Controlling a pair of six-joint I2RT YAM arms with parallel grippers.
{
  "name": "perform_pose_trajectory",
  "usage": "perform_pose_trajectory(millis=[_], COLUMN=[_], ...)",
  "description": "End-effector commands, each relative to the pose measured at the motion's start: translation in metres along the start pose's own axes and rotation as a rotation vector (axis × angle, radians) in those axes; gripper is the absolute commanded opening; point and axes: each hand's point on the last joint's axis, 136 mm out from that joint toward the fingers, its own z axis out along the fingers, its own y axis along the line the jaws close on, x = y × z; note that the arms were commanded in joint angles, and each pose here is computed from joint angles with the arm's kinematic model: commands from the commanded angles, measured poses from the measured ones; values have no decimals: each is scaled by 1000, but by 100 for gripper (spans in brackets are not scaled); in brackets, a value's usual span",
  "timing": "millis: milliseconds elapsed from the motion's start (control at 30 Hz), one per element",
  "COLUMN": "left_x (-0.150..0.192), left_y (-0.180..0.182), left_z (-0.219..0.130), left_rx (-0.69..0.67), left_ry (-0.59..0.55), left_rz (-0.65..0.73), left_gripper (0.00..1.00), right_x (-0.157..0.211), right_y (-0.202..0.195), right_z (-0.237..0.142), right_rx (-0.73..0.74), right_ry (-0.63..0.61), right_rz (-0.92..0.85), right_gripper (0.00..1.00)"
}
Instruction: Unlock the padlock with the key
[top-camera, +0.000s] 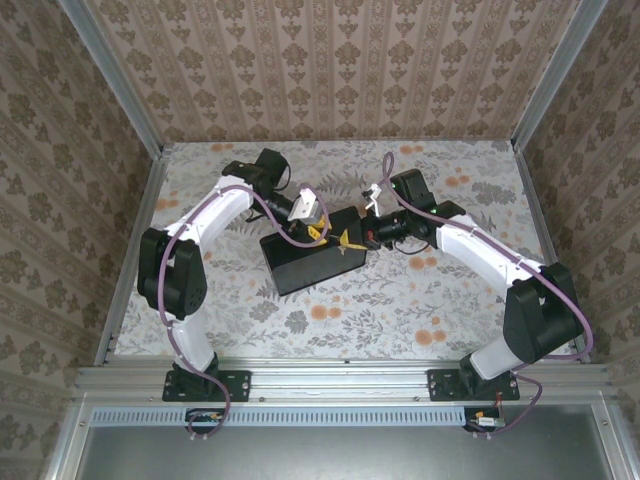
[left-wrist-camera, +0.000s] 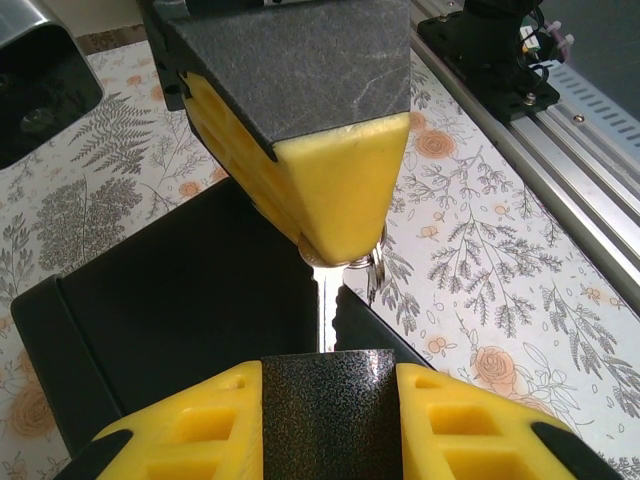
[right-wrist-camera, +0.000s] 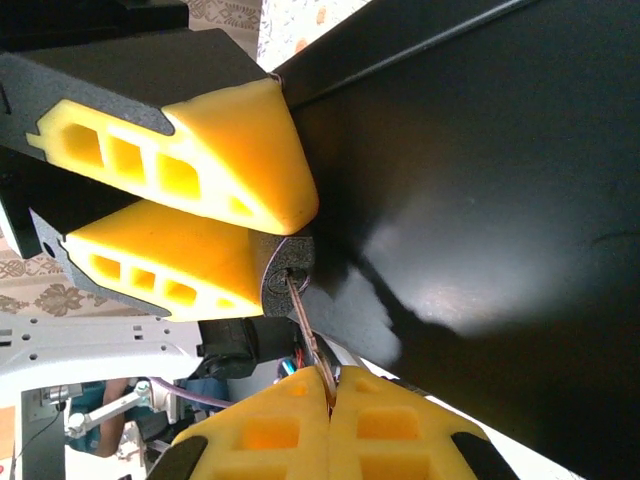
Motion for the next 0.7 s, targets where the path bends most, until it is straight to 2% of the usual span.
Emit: perform_pose_trajectory(millis=[0, 133, 300, 500, 667], left_x=[-25, -23, -22, -25, -30], left_y=[3, 3, 5, -1, -6], left_z=[1, 2, 2, 3, 3], left_rx=[11, 9, 6, 21, 47], left_ry=[-100, -85, -86, -97, -113], left_rz=[49, 51, 51, 64, 74], left_gripper=[27, 27, 27, 27, 27], right_x=[4, -7, -8, -2, -3], right_y=[27, 39, 50, 35, 33], right_z=[7, 2, 1, 2, 5], right_rx=[-107, -219, -268, -104, -79], right_ry=[9, -18, 1, 9, -8], right_rz=[-33, 30, 57, -39, -97], right_gripper=[0, 0, 0, 0, 0])
